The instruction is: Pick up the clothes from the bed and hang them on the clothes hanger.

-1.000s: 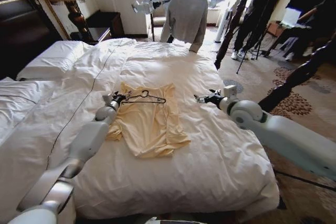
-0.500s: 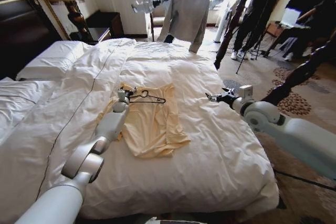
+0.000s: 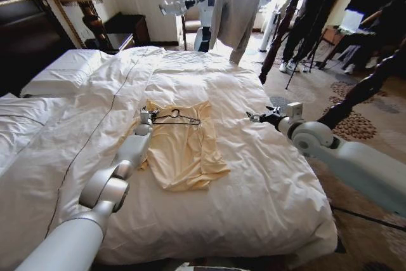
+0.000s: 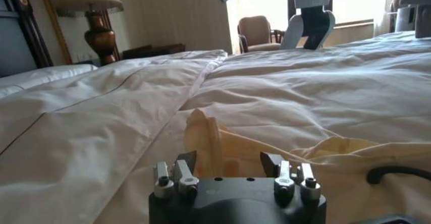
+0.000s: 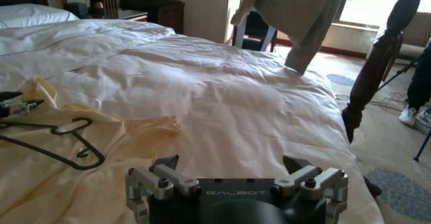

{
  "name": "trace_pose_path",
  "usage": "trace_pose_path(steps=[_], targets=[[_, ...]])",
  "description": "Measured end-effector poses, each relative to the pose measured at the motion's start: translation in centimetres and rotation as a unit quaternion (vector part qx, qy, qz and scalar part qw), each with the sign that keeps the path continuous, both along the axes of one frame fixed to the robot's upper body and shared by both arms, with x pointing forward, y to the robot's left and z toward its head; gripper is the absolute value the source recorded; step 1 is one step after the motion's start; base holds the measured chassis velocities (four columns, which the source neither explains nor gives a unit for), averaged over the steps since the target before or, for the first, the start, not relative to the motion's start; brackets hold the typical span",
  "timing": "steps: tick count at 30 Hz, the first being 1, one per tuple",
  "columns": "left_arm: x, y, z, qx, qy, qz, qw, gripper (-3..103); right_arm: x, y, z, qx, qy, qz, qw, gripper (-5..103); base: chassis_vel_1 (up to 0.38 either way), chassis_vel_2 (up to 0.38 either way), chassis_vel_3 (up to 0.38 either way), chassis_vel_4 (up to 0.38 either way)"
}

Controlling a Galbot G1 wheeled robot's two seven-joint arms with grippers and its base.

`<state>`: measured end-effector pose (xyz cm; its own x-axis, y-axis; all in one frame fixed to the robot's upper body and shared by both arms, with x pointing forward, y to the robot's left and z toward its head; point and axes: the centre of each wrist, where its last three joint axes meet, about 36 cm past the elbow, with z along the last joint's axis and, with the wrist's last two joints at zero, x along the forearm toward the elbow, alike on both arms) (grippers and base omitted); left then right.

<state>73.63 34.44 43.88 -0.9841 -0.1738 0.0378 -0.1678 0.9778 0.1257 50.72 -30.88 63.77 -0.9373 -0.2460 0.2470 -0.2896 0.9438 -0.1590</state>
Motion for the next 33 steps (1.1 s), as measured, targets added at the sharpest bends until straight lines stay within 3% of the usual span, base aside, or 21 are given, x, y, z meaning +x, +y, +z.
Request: trace_pose_path(steps=[4, 6, 13, 19, 25, 28, 32, 33], targets=[[0.4, 0.1, 0.3, 0.007, 0.004, 0.009, 0.9999, 47, -0.4, -0.3, 0.4, 0.009, 0.001, 0.001, 1.0, 100, 0.0, 0.0, 0.0, 0.0], [0.5, 0.1, 0.3, 0.008, 0.006, 0.011, 0.9999, 47, -0.5, -0.3, 0.6, 0.011, 0.001, 0.001, 1.0, 100, 0.0, 0.0, 0.0, 0.0], [0.6, 0.2, 0.1, 0.012, 0.013, 0.017, 0.9997, 15, -1.0, -0.5, 1.4, 0.019, -0.003, 0.004, 1.0, 100, 0.0, 0.0, 0.0, 0.0], [0.7, 0.2, 0.1, 0.009, 0.011, 0.018, 0.9997, 2, -1.2, -0.7, 1.7, 0.019, -0.006, 0.003, 1.0, 100, 0.0, 0.0, 0.0, 0.0], [0.3, 0.7, 0.2, 0.022, 0.008, 0.023, 0.9995, 0, -1.1, -0.8, 1.8, 0.019, -0.007, 0.0, 1.0, 100, 0.0, 0.0, 0.0, 0.0], [0.4, 0.5, 0.6, 0.017, 0.007, 0.03, 0.9994, -3, -1.0, -0.7, 1.6, 0.02, -0.006, 0.002, 1.0, 100, 0.0, 0.0, 0.0, 0.0], [1.2, -0.2, 1.9, 0.002, 0.009, 0.041, 0.9991, 18, -1.0, -0.6, 1.2, 0.019, -0.005, 0.002, 1.0, 100, 0.0, 0.0, 0.0, 0.0], [1.2, -0.2, 1.9, 0.002, 0.009, 0.041, 0.9991, 18, -1.0, -0.6, 1.2, 0.019, -0.005, 0.002, 1.0, 100, 0.0, 0.0, 0.0, 0.0]])
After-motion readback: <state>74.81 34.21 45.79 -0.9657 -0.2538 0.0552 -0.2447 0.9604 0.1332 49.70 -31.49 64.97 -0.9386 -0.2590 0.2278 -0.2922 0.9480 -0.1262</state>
